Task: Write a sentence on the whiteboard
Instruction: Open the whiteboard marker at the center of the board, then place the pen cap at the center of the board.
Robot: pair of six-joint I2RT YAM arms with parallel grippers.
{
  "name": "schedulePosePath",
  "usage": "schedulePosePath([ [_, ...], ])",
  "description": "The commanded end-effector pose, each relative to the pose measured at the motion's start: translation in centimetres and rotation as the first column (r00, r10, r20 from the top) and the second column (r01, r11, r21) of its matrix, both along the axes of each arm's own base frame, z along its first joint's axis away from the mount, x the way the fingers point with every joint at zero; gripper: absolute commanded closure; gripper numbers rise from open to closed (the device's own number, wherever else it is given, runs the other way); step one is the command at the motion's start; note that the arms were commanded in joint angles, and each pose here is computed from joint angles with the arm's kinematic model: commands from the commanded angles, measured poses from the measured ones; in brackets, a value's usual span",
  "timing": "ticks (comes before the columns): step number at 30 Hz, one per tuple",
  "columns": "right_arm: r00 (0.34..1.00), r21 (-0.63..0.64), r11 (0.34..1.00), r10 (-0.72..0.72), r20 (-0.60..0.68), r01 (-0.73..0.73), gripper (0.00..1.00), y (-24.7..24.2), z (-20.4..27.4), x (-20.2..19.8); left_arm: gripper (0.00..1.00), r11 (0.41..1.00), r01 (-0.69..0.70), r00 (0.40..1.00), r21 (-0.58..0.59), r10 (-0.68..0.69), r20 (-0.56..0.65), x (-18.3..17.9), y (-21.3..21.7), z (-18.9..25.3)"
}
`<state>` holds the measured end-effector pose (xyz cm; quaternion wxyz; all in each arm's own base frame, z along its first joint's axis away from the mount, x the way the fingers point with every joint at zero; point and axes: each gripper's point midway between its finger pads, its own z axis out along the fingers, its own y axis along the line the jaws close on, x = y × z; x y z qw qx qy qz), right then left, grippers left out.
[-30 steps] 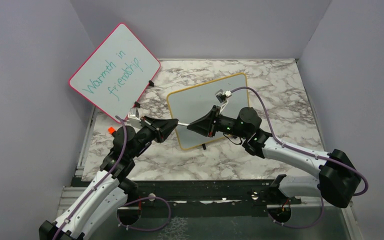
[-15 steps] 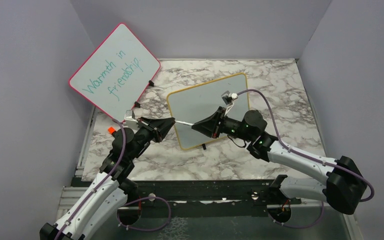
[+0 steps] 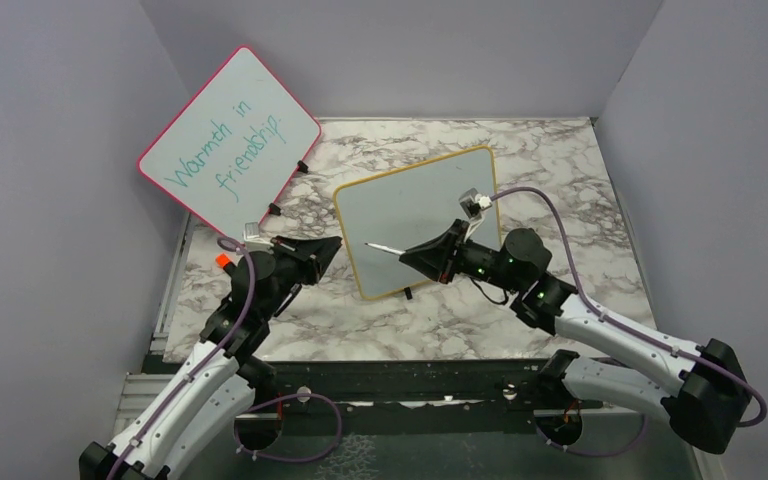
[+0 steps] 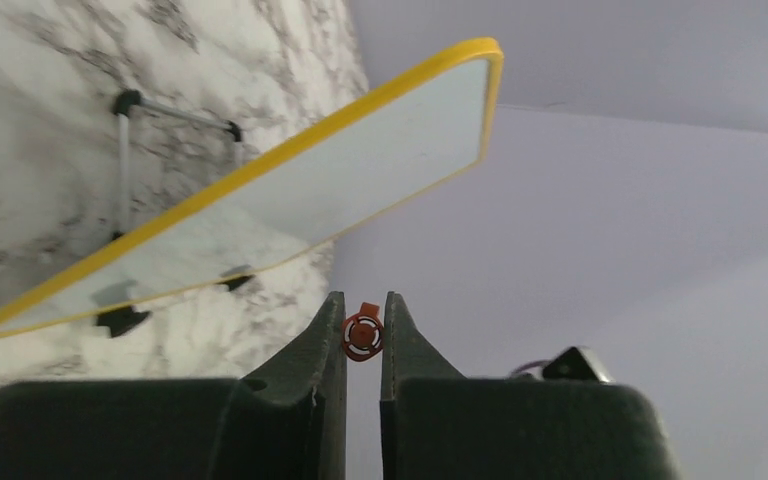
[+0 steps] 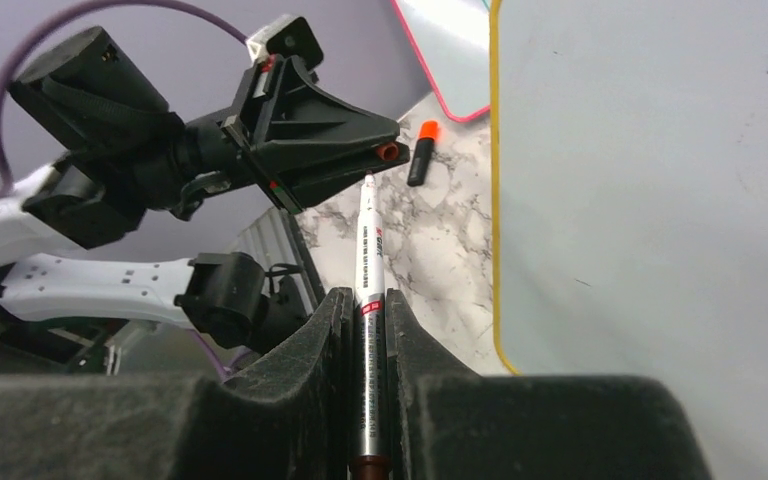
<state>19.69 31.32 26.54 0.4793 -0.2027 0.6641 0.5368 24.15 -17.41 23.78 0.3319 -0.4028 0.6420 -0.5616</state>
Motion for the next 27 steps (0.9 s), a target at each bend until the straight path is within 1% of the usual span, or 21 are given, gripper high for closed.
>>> schedulePosePath([
  [1,0.996,-0.084,0.993,-0.075,0.051,0.079,1.00,-1.4,-0.1,0.9,1.00,0.958,-0.037,0.998,0.286,0.048,-0.031,0.2,1.9,-2.2],
  [4,0.991,-0.131,0.984,-0.110,0.082,0.120,0.99,-2.2,0.3,1.4,1.00,0.891,-0.011,0.996,0.454,0.051,-0.076,-0.2,3.1,-3.9],
  [6,0.986,-0.166,0.975,-0.134,0.100,0.149,0.99,-2.8,0.4,1.6,1.00,0.836,0.029,0.993,0.549,0.039,-0.112,-0.4,3.7,-4.9],
  [8,0.980,-0.198,0.964,-0.156,0.122,0.178,0.99,-3.5,0.6,1.9,1.00,0.784,0.085,0.988,0.615,0.016,-0.157,-0.6,3.8,-6.0],
  [11,0.973,-0.231,0.951,-0.174,0.151,0.206,0.99,-4.2,0.9,2.0,1.00,0.714,0.192,0.972,0.673,-0.042,-0.233,-0.9,3.4,-7.9],
  [15,0.963,-0.249,0.939,-0.192,0.188,0.235,0.99,-5.1,1.5,2.0,1.00,0.638,0.304,0.940,0.708,-0.081,-0.330,-1.1,3.2,-10.4],
  [22,0.950,-0.282,0.921,-0.206,0.235,0.269,0.99,-6.4,2.0,1.9,0.99,0.530,0.440,0.884,0.725,-0.113,-0.453,-0.3,4.9,-13.4],
  [24,0.947,-0.287,0.917,-0.210,0.243,0.277,0.99,-6.6,2.1,1.9,0.99,0.492,0.490,0.860,0.719,-0.139,-0.491,-0.1,5.3,-14.1],
  [27,0.946,-0.286,0.917,-0.209,0.249,0.278,0.99,-6.7,2.2,1.8,0.99,0.414,0.573,0.807,0.708,-0.135,-0.575,0.0,6.4,-15.6],
])
